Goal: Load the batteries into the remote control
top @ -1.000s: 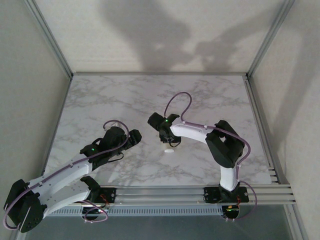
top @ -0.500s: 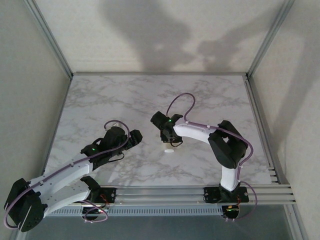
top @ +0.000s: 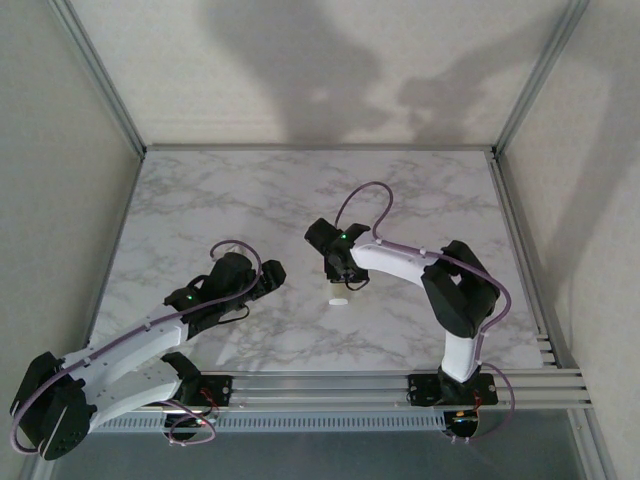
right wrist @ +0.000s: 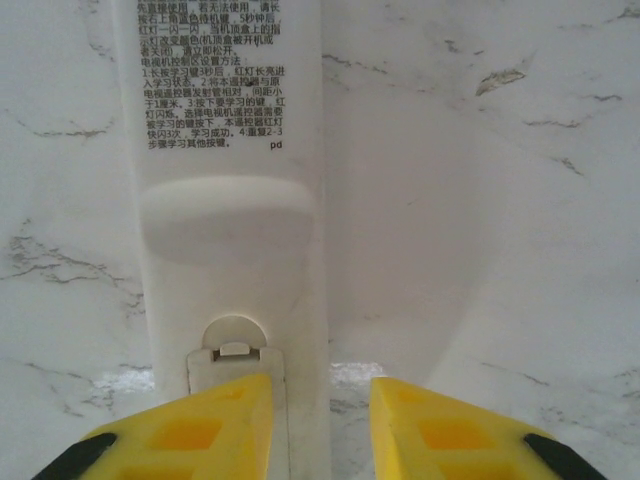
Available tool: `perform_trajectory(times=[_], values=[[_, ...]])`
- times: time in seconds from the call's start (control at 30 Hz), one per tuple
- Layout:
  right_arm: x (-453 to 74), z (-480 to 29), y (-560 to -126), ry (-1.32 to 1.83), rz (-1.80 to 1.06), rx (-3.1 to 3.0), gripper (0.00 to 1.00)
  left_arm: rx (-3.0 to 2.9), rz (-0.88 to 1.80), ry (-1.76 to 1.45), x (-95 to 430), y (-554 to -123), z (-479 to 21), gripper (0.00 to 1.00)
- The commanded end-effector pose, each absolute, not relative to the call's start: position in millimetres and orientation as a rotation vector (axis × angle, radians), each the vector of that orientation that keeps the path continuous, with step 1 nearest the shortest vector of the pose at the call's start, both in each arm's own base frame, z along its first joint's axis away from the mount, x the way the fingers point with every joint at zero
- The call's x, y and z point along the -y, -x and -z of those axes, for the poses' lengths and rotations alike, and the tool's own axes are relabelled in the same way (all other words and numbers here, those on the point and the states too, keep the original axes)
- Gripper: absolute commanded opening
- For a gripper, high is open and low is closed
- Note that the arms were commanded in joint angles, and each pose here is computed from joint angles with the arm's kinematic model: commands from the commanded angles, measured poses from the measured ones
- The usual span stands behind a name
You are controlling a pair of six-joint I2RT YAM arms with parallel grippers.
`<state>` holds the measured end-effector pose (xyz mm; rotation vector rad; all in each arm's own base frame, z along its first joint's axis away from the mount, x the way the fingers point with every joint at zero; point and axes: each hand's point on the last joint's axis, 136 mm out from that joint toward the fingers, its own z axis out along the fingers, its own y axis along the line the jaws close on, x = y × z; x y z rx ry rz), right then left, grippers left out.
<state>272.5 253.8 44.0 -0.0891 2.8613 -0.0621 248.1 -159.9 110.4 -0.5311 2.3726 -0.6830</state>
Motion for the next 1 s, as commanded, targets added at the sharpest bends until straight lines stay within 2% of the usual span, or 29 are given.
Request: perform_trajectory(times=[0.0, 0.23, 0.37, 0.63, 0.97], values=[[-252.1, -24.5, -267.9, 0.1, 0.096, -2.909, 0.32, -2.359, 0.699, 0.516, 162.1, -252.8, -117.7, 1.0], [-249.9, -23.8, -267.2, 0.11, 0.115, -2.902, 0.35, -2.364, 0.697, 0.512, 162.6, -252.9, -116.5, 1.0], [-257.0, -49.7, -267.5, 0.131, 0.061, -2.844, 0.5, -2.353, 0.689, 0.509, 162.4, -256.2, -119.1, 1.0], [-276.9, -57.8, -246.7, 0.176, 0.033, -2.825, 0.65, -2.358, 0.684, 0.504, 165.6, -260.4, -118.6, 1.0], [-273.3, -22.5, -234.6, 0.143, 0.063, -2.884, 0.64, -2.358, 0.68, 0.5, 165.9, -261.2, -119.2, 1.0]])
